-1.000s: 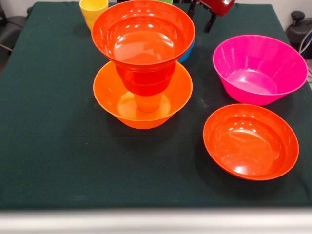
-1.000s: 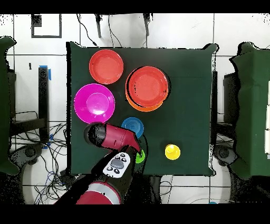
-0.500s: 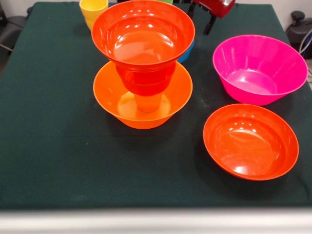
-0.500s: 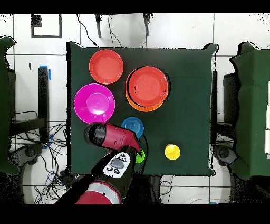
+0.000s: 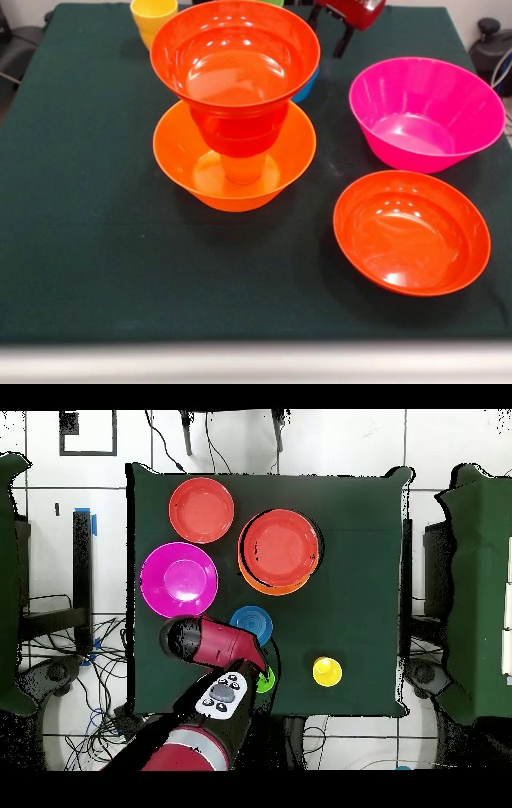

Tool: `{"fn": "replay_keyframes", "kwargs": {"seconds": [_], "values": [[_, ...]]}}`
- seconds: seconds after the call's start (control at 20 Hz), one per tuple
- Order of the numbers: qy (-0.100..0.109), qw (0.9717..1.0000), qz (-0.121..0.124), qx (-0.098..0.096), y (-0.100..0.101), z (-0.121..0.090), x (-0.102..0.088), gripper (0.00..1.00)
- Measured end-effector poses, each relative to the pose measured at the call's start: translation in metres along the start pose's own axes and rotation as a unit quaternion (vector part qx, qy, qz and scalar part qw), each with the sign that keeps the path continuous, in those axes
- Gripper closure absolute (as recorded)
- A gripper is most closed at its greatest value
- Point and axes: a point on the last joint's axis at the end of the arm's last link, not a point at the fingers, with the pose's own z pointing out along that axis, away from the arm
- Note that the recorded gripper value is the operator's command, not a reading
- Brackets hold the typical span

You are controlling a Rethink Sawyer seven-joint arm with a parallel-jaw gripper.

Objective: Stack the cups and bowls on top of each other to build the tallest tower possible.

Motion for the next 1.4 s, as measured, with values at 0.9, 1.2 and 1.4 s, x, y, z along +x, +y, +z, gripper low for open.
{"fn": "replay_keyframes", "kwargs": {"seconds": [0.9,1.2,1.4], "values": [[0.008,0.9996,-0.010,0.025,-0.010,0.037,0.015,0.00],[0.009,0.9995,-0.011,0.030,-0.015,0.044,0.020,0.00],[0.003,0.9995,-0.012,0.030,-0.017,0.048,0.021,0.00]]}}
